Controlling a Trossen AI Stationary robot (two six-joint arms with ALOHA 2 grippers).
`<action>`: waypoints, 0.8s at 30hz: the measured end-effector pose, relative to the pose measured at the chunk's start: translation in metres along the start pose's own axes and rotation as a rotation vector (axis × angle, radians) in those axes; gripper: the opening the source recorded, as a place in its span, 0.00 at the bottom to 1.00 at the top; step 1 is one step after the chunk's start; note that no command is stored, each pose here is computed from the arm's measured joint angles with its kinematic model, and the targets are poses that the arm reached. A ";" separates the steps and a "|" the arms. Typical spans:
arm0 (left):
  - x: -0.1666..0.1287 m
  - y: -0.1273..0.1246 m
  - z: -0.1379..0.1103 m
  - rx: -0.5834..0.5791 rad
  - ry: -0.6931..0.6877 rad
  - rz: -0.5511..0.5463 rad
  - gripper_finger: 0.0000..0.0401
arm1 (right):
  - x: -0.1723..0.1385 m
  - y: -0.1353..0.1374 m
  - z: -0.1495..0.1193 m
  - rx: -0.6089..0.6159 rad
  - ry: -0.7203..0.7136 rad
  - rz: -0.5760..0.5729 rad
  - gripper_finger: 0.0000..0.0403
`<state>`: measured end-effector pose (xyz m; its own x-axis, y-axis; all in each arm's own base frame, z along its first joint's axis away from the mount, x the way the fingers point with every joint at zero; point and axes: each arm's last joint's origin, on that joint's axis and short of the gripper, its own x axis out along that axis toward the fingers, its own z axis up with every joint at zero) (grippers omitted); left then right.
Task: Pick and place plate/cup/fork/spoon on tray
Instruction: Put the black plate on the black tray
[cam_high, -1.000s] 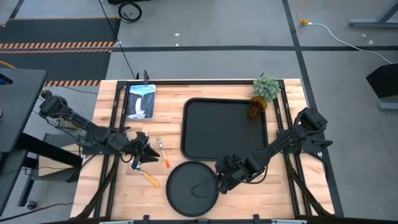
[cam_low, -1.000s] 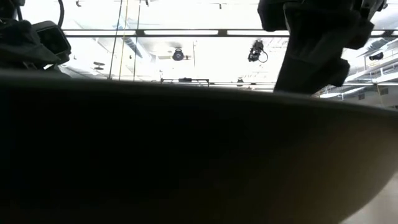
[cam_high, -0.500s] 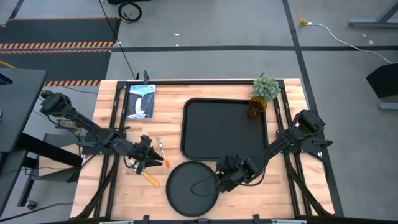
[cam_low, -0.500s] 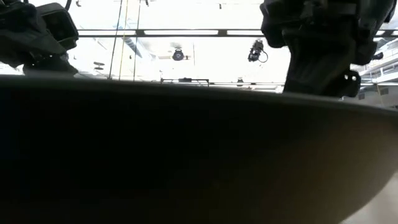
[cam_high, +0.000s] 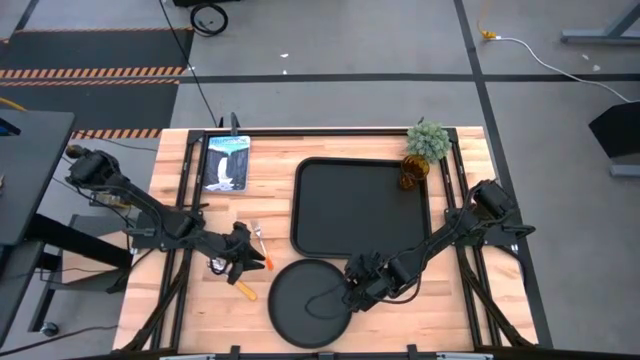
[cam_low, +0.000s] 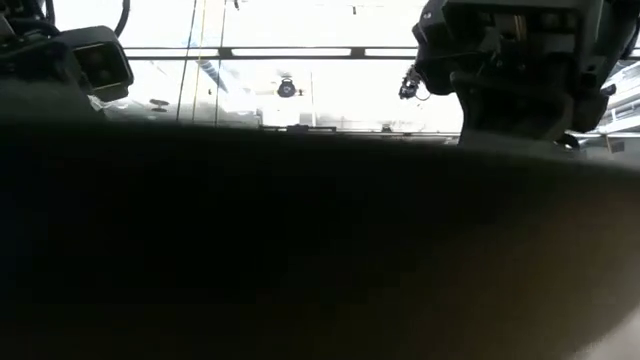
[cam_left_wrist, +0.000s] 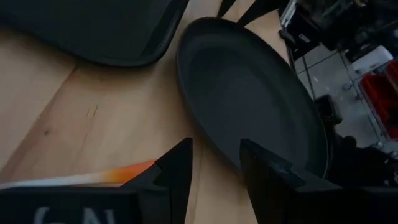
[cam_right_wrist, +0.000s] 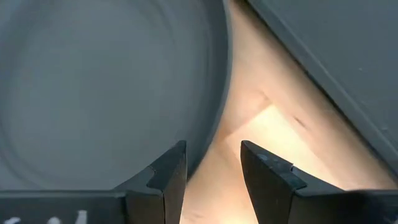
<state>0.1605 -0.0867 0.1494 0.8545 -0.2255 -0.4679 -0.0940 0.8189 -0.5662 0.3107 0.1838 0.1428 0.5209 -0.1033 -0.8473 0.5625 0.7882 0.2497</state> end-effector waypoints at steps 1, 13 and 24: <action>0.000 0.001 -0.001 0.001 0.006 0.007 0.35 | 0.001 0.001 0.000 0.003 0.001 0.009 0.39; 0.001 0.000 -0.001 0.000 0.003 0.004 0.35 | 0.013 0.004 -0.005 0.011 0.048 0.044 0.35; 0.001 0.001 -0.001 0.002 0.005 0.006 0.35 | 0.016 0.000 0.001 0.013 0.059 0.030 0.13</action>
<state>0.1606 -0.0868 0.1481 0.8512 -0.2235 -0.4749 -0.0977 0.8215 -0.5618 0.3193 0.1814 0.1300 0.4989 -0.0431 -0.8656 0.5553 0.7827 0.2811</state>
